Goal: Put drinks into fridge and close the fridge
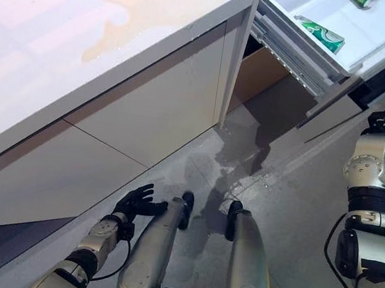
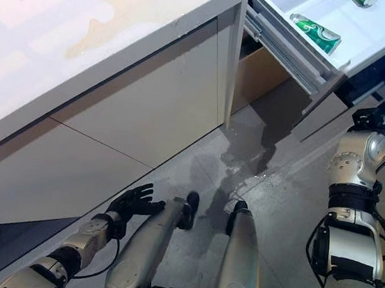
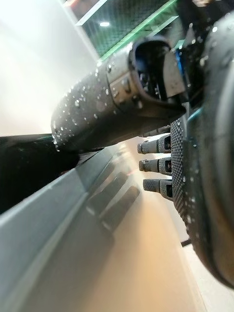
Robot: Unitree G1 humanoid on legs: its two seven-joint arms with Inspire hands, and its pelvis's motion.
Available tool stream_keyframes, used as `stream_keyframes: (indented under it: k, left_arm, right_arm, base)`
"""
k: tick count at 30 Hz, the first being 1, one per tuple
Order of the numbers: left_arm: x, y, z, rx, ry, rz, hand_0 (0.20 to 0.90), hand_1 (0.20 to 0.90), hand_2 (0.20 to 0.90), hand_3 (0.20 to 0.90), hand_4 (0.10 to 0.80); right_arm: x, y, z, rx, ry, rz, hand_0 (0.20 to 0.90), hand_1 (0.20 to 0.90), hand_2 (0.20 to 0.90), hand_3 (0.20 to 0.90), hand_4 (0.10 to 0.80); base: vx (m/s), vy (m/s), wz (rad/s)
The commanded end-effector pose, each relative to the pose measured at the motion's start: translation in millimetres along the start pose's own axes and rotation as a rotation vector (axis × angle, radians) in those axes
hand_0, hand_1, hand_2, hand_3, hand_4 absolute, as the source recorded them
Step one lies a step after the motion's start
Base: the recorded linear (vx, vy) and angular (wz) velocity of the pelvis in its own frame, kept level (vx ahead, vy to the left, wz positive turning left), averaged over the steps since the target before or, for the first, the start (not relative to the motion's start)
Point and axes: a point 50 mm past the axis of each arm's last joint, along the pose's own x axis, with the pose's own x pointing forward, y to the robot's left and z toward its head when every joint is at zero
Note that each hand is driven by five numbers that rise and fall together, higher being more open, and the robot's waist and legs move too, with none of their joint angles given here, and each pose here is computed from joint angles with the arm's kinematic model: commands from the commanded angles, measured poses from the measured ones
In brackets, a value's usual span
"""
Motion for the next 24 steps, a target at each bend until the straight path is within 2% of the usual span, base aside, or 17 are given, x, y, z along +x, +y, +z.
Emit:
stream_keyframes:
  k: [1, 8, 13, 17, 24]
  left_arm:
    - [-17, 10, -29, -0.019, 0.037, 0.023, 0.900, 0.900, 0.900, 0.900, 0.800]
    - [-23, 11, -36, -0.035, 0.031, 0.002, 0.900, 0.900, 0.900, 0.900, 0.800]
    - [-24, 14, -40, -0.010, 0.050, -0.007, 0.900, 0.900, 0.900, 0.900, 0.800]
    - [-27, 19, -44, 0.009, 0.070, -0.010, 0.900, 0.900, 0.900, 0.900, 0.800]
    - [-31, 30, -49, 0.057, 0.109, -0.009, 0.900, 0.900, 0.900, 0.900, 0.800]
  right_arm:
    - [-6, 51, 14, -0.169, -0.101, 0.360, 0.900, 0.900, 0.900, 0.900, 0.800]
    - [-40, 122, 22, -0.255, -0.188, 0.773, 0.900, 0.900, 0.900, 0.900, 0.800]
    - [-48, 158, 19, -0.311, -0.144, 0.918, 0.900, 0.900, 0.900, 0.900, 0.800]
    - [-43, 166, 14, -0.347, -0.072, 0.959, 0.900, 0.900, 0.900, 0.900, 0.800]
    - [-34, 168, 10, -0.364, -0.029, 0.915, 0.900, 0.900, 0.900, 0.900, 0.800]
  base:
    - [0.070, 0.070, 0.08]
    - [0.074, 0.053, -0.09]
    - [0.097, -0.006, 0.08]
    - [0.105, -0.024, 0.15]
    - [0.074, -0.050, 0.19]
